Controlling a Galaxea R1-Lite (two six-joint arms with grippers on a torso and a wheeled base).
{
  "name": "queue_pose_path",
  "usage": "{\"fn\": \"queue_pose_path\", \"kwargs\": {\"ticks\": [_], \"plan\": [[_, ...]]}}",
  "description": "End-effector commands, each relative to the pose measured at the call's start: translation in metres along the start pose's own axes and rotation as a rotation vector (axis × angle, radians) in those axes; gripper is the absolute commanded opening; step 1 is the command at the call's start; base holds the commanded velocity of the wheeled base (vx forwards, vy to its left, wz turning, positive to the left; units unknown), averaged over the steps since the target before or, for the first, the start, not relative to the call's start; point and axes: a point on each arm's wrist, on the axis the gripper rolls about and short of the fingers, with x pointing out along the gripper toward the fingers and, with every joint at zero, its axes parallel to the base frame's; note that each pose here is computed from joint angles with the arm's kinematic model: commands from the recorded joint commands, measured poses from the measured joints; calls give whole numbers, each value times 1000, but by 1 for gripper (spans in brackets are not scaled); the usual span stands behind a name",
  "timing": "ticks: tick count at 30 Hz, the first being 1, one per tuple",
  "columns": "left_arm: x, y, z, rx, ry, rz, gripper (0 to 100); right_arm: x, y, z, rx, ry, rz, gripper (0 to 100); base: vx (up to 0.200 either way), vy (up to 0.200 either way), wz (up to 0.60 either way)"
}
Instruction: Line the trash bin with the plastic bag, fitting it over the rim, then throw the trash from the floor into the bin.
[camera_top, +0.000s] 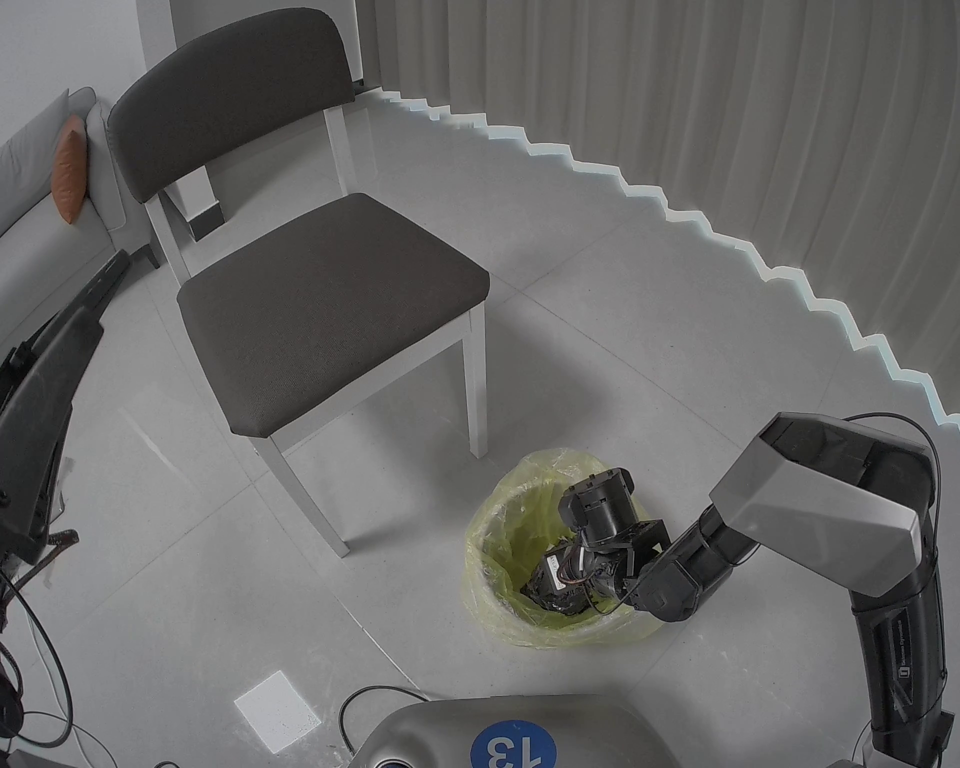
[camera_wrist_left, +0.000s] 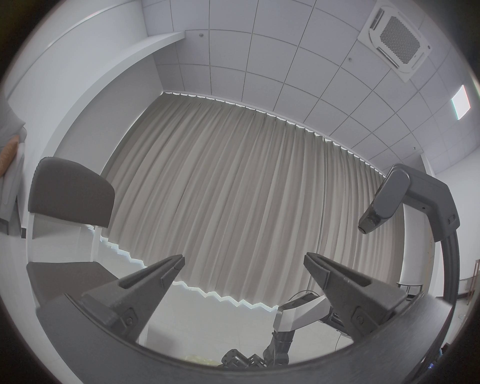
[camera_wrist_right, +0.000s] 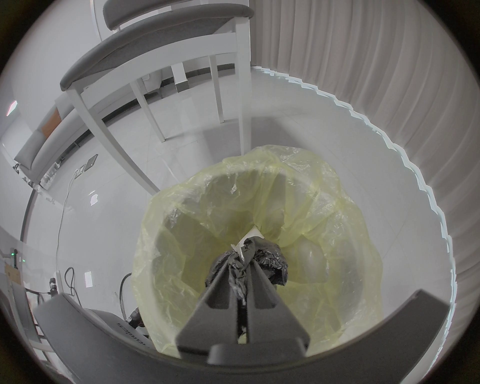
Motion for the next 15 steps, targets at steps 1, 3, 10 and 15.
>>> {"fn": "queue_pose_path", "kwargs": {"ticks": [1, 3, 10, 15], "plan": [[4, 4, -7, -18, 24, 5, 100, 10, 0, 5, 3, -17, -3, 0, 0, 0, 0], [6, 7, -10, -25, 37, 12, 100, 15, 0, 6, -7, -18, -7, 0, 0, 0, 0], [16, 21, -27, -59, 95, 45, 100, 31, 3, -1, -33, 15, -11, 0, 0, 0, 0], [16, 21, -28, -61, 97, 45, 100, 44, 0, -12, -33, 41, -21, 0, 0, 0, 0]]}}
